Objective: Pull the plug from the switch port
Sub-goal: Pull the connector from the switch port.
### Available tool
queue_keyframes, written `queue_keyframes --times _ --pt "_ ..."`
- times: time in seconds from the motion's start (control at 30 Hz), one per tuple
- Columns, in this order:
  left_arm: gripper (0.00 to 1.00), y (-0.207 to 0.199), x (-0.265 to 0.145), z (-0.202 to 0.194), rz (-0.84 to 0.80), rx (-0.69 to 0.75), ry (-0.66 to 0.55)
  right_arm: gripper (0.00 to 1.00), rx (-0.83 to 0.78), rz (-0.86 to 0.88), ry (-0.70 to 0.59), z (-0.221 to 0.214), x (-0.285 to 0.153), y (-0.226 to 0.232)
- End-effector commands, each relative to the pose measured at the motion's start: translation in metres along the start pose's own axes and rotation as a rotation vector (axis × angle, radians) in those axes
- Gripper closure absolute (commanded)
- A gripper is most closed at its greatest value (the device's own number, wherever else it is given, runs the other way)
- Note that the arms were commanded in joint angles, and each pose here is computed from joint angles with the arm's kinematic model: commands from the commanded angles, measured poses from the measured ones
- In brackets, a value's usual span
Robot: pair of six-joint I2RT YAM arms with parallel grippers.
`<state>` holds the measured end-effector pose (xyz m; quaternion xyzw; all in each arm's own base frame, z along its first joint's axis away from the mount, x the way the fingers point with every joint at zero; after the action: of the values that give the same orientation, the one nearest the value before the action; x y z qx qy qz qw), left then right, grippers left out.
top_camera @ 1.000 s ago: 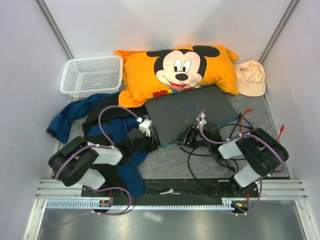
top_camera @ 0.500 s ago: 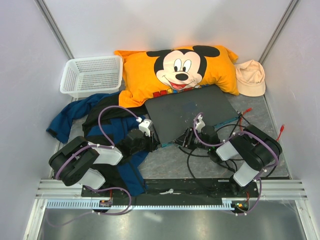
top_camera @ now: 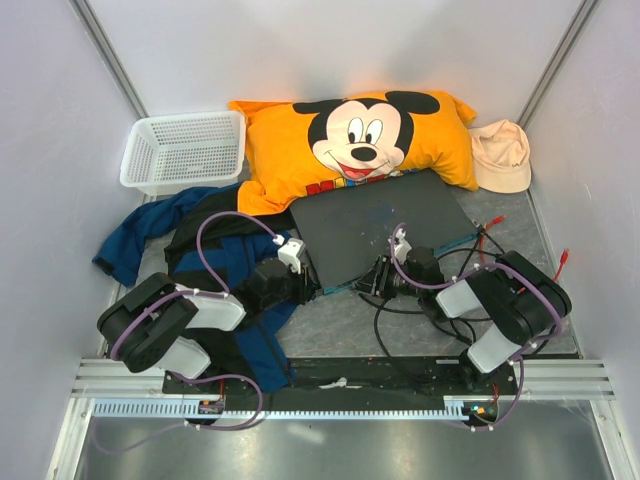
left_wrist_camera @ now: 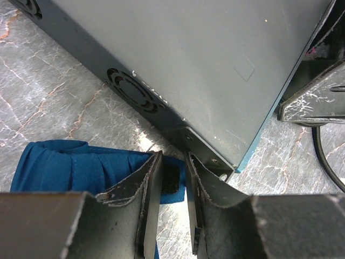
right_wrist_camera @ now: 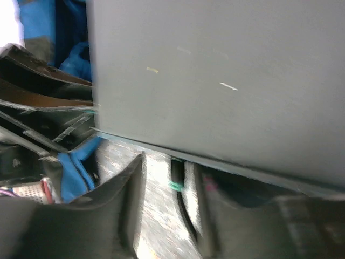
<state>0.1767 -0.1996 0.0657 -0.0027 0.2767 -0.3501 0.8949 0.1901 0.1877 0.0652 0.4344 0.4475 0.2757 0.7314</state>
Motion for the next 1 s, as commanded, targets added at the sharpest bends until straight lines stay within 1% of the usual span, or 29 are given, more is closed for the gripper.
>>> queue_keyframes --times 0.0,0.17,0.3,0.33,0.43,0.53,0.57,0.6,0.63,0.67,0.7,0.77,0.8,0.83,0.9,0.93,0.97 --pt "0.65 -0.026 0.003 -0.001 -0.165 0.006 0.020 0.59 0.090 -0.214 0.132 -0.027 -0.021 -0.042" --pt "0.64 -0.026 0.004 -0.001 -0.169 0.005 0.024 0.59 0.115 -0.249 0.113 -0.020 -0.010 -0.049" --pt "0.64 -0.026 0.004 -0.001 -0.169 0.006 0.023 0.59 0.154 -0.180 0.071 -0.006 0.007 -0.037" --pt "0.64 -0.026 0.004 -0.002 -0.167 0.006 0.025 0.59 0.196 -0.193 0.057 -0.004 0.009 -0.037" --pt "0.64 -0.026 0.005 -0.001 -0.164 0.006 0.023 0.62 0.201 -0.205 0.055 -0.005 0.009 -0.037" --pt "0.64 -0.026 0.006 0.000 -0.164 0.000 0.024 0.66 0.204 -0.280 0.048 -0.006 0.007 -0.045" --pt "0.64 -0.027 0.006 0.000 -0.164 -0.005 0.025 0.66 0.236 -0.329 0.019 -0.005 0.006 -0.050" --pt "0.64 -0.027 0.007 0.000 -0.163 -0.015 0.028 0.64 0.296 -0.395 0.019 -0.010 0.003 -0.056" --pt "0.64 -0.027 0.007 0.000 -0.164 -0.020 0.030 0.58 0.355 -0.423 0.003 -0.009 0.004 -0.056" --pt "0.64 -0.028 0.007 -0.001 -0.166 -0.028 0.037 0.55 0.387 -0.459 -0.009 -0.010 0.003 -0.059" --pt "0.64 -0.029 0.008 -0.001 -0.173 -0.029 0.039 0.53 0.412 -0.469 -0.010 -0.010 0.005 -0.059" --pt "0.64 -0.028 0.008 -0.005 -0.170 -0.033 0.051 0.53 0.438 -0.437 -0.033 -0.005 0.011 -0.054" --pt "0.64 -0.028 0.009 -0.005 -0.173 -0.030 0.052 0.57 0.438 -0.427 -0.035 -0.004 0.013 -0.054" --pt "0.64 -0.028 0.009 -0.005 -0.170 -0.030 0.053 0.68 0.427 -0.408 -0.038 -0.002 0.015 -0.052" --pt "0.64 -0.028 0.009 -0.005 -0.172 -0.032 0.057 0.83 0.430 -0.432 -0.048 -0.002 0.016 -0.055" --pt "0.64 -0.028 0.009 -0.005 -0.172 -0.033 0.057 0.96 0.430 -0.439 -0.054 -0.001 0.015 -0.056" --pt "0.64 -0.029 0.009 -0.006 -0.175 -0.040 0.061 0.99 0.438 -0.460 -0.056 -0.001 0.014 -0.058"
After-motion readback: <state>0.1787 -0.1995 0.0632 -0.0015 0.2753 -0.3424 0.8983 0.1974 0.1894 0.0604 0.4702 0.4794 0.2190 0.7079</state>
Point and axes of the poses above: each gripper's point midway between its finger pads, its own x axis out along the fingers, its own y axis along the line the jaws close on, z = x × y, the point moved 9 cm from there along -x, back along the fingers, and after that the axes turned 14 degrees about x, right-handed, at the moved point
